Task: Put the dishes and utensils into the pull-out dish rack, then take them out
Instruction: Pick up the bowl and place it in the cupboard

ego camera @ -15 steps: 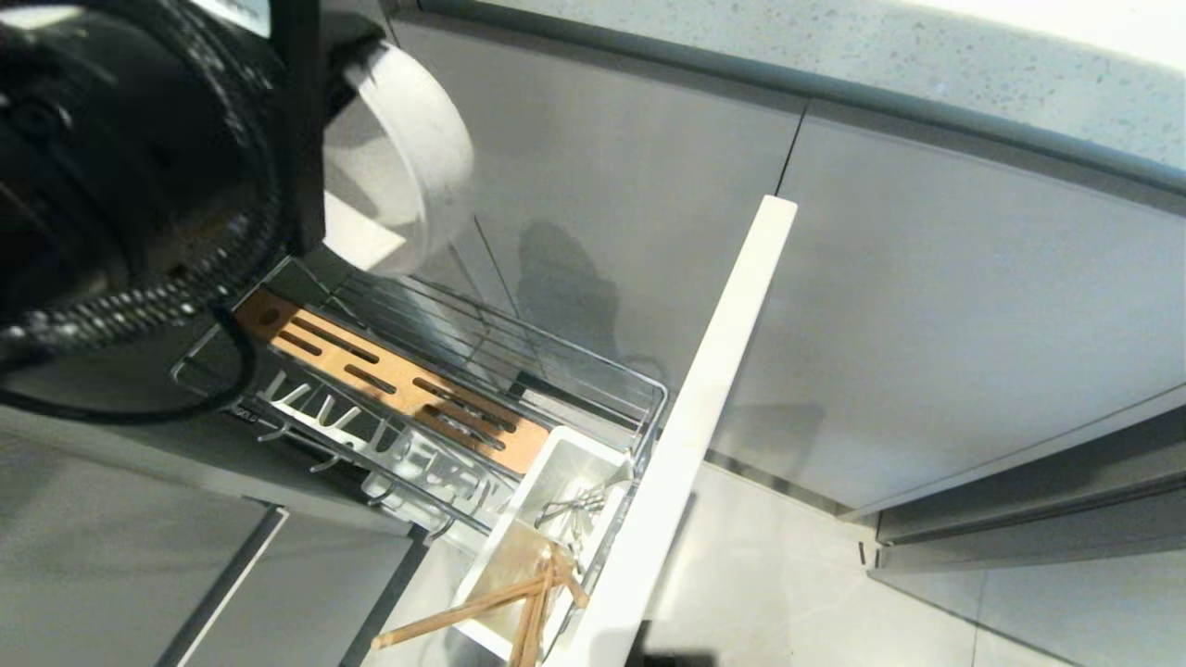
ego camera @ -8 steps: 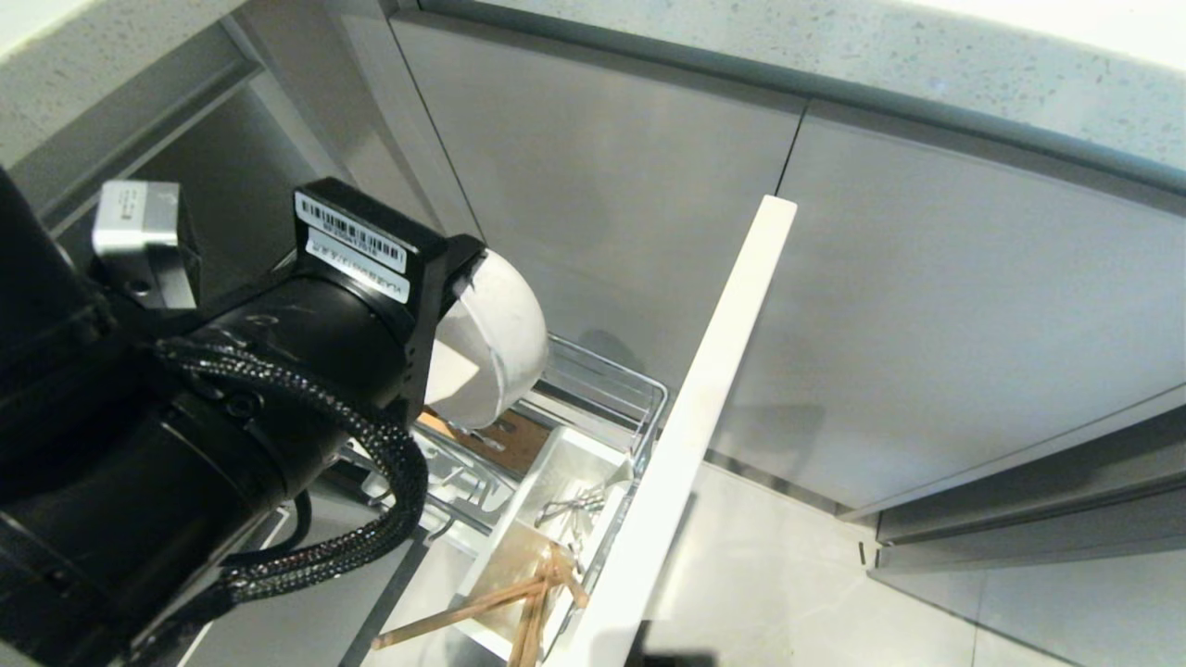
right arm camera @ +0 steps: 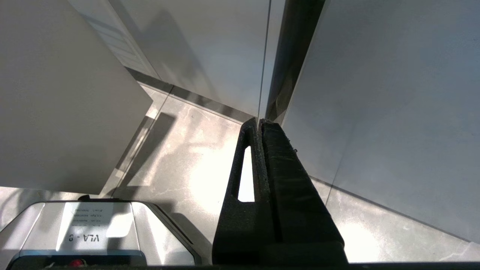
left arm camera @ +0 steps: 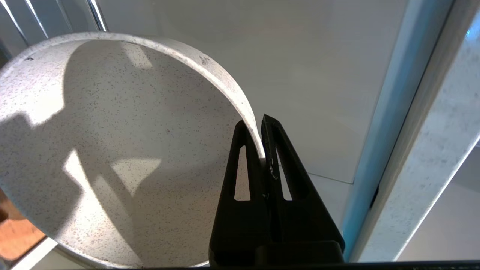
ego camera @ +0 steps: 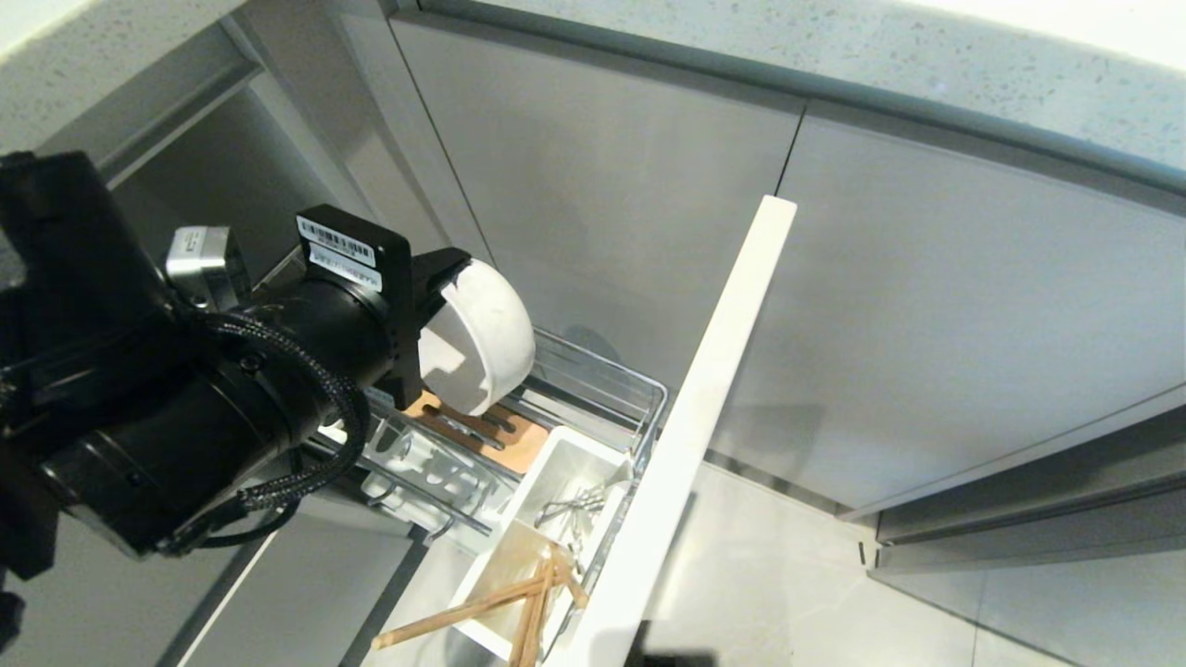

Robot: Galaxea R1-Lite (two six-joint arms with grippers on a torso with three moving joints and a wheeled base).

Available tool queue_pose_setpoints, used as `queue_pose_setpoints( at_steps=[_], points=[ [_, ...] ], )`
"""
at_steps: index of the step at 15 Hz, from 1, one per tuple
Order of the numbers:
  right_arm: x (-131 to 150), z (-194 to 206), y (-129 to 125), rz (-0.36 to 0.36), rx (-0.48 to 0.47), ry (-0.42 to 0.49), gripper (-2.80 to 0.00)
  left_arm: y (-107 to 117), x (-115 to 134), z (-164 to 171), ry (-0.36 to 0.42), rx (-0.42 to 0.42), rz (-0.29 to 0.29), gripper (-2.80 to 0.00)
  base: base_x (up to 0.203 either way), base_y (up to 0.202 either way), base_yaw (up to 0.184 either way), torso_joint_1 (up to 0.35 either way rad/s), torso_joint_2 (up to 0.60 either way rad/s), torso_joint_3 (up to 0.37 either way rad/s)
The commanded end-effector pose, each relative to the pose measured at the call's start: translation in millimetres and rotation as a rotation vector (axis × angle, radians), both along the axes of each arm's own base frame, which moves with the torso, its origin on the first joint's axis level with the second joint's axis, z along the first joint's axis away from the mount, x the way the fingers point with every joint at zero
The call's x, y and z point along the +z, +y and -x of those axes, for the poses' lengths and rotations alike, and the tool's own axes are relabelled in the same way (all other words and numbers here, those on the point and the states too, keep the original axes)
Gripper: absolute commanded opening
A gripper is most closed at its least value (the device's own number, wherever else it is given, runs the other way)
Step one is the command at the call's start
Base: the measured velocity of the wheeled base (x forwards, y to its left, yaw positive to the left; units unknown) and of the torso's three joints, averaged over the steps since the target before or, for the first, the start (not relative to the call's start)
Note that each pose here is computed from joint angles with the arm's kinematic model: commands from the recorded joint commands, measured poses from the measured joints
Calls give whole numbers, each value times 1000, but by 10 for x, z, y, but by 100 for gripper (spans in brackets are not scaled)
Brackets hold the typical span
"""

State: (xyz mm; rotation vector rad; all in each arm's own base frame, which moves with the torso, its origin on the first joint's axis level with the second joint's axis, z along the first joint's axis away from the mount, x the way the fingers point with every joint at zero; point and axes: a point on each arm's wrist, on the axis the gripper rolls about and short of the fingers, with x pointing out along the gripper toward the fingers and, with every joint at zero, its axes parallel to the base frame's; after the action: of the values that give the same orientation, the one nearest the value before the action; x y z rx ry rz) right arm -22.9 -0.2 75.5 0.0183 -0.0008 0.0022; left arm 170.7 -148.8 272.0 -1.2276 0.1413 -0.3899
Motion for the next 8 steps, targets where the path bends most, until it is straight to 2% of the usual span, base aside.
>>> queue_pose_setpoints(
  at_steps=[1,3,5,8],
  points=[
    [-4,-2,0,0,1,2,-280,77,2,-111,5,1,30,-280,0,0,0,0,0,0],
    [-4,-2,0,0,1,2,-280,71,-38,-235,2,-5,76,-280,0,0,0,0,0,0],
    [-4,-2,0,0,1,2,-280,22,-107,-346,2,20,92,-280,0,0,0,0,0,0],
    [-4,-2,0,0,1,2,-280,13,-92,-374,-26,23,146,-280,0,0,0,0,0,0]
  ],
)
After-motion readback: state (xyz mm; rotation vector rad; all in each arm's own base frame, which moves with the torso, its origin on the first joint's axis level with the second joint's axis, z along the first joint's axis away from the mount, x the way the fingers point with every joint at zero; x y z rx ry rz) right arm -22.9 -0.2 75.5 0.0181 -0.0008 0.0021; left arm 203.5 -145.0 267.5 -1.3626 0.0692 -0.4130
